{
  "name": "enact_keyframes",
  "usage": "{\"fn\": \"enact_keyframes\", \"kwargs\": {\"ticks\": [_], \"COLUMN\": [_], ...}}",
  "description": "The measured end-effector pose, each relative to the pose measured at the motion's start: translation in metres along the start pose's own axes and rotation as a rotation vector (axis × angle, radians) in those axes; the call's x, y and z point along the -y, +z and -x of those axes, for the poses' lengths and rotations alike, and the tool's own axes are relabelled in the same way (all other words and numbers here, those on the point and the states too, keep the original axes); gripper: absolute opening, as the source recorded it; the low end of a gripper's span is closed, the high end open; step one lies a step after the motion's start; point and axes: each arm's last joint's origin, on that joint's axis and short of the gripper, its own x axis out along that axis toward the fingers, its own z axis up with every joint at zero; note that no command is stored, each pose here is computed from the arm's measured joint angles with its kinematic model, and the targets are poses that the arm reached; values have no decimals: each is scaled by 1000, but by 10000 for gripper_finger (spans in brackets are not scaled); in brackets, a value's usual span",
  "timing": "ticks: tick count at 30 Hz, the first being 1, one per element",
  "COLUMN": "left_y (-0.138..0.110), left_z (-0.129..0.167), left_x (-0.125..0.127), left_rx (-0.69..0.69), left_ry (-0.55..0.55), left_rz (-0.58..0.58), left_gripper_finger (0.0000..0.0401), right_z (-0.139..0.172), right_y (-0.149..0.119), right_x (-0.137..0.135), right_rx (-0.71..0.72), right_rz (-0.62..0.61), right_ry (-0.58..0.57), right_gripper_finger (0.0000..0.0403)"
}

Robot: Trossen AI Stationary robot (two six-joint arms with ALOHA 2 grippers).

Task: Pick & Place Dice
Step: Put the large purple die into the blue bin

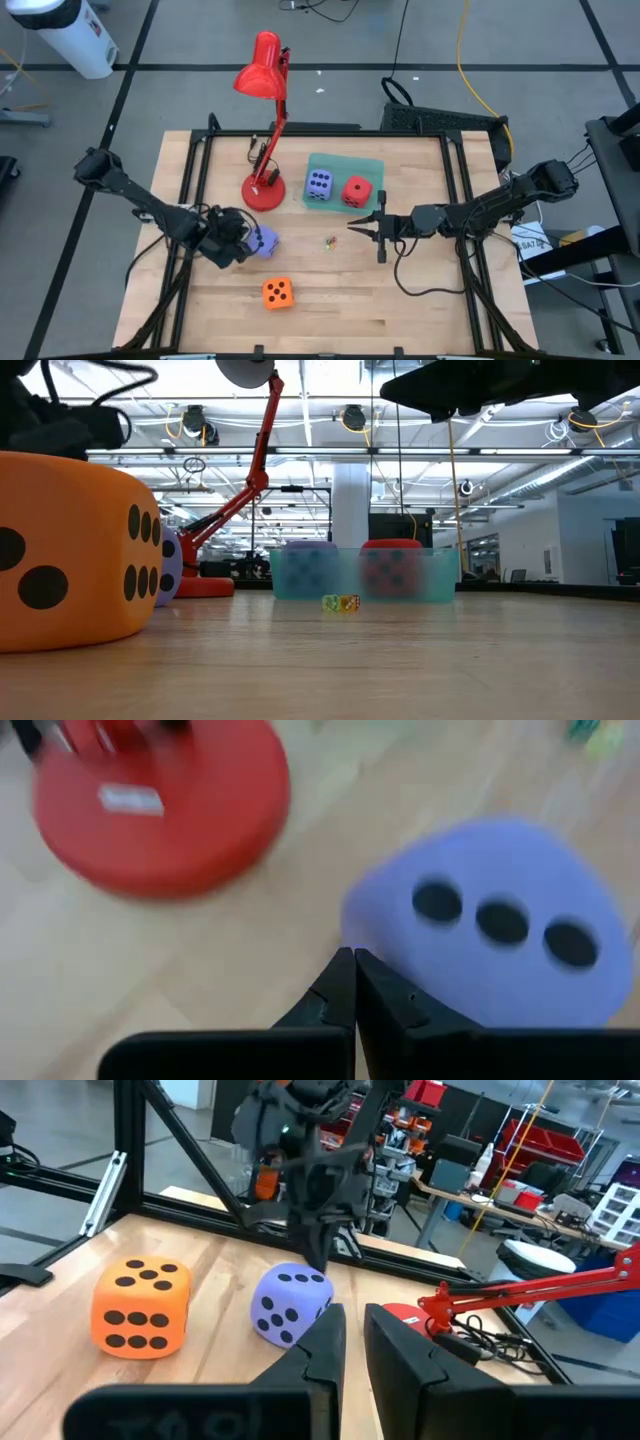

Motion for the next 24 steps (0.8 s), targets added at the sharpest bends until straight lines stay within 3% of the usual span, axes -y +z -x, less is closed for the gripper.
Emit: {"fn": "enact_keyframes", "kwargs": {"ticks": [6,15,24], "left_y": [-9,3,17], "left_z": [-9,-9,-26], "left_x": [8,29,29], "left_rx": [-94,29,34], "left_ry": [2,-200,-179], "left_rz": [-33,-200,-208], "left_gripper_finger": [5,4,3], "right_z": [0,0,0], "right_y": [0,1,1], "right_x": [0,0,0], "right_rx": [0,7,7], "right_rz": [2,-2,-2], "right_ry": [1,-1,0], "right_gripper_finger": [36,36,36]}}
